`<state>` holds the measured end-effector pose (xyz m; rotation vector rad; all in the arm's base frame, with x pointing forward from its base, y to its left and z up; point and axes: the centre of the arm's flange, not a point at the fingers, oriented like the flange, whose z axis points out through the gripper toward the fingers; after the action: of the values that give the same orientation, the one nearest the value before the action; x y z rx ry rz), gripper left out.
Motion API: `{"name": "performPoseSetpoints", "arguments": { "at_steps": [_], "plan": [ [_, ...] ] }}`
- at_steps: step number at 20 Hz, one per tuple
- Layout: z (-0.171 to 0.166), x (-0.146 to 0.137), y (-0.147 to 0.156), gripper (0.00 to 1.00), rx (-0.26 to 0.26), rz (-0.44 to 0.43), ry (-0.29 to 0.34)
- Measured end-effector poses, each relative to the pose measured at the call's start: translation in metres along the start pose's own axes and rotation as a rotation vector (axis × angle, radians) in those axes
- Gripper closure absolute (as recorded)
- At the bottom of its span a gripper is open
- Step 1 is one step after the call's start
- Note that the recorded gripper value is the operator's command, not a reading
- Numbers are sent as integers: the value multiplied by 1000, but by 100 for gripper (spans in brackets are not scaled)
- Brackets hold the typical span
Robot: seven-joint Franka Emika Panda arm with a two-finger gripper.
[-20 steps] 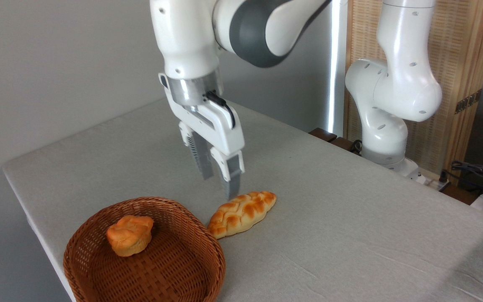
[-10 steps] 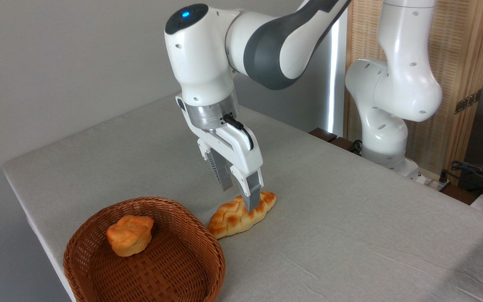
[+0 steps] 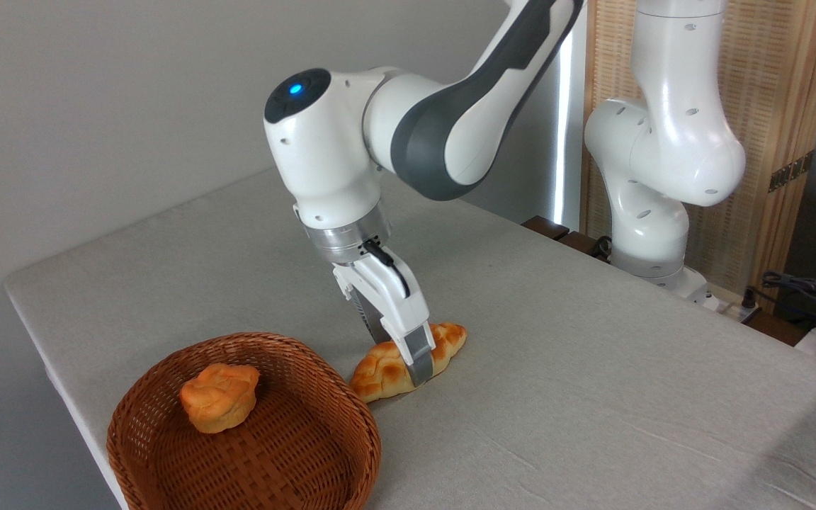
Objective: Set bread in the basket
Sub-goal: 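Close the gripper fingers around the middle of the braided roll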
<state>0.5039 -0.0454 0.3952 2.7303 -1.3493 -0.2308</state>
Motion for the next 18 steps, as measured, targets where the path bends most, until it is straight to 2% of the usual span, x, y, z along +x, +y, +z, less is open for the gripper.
{"name": "performPoseSetpoints", "arguments": {
  "at_steps": [2,3,6,8,18],
  "plan": [
    [0,1,0,0,3,4,-2],
    [0,1,0,3,3,3,-2],
    [0,1,0,43,3,8,-2],
    [-1,0,0,53,3,23,-1],
    [-1,-1,-1,53,4,46,-1]
  ]
}}
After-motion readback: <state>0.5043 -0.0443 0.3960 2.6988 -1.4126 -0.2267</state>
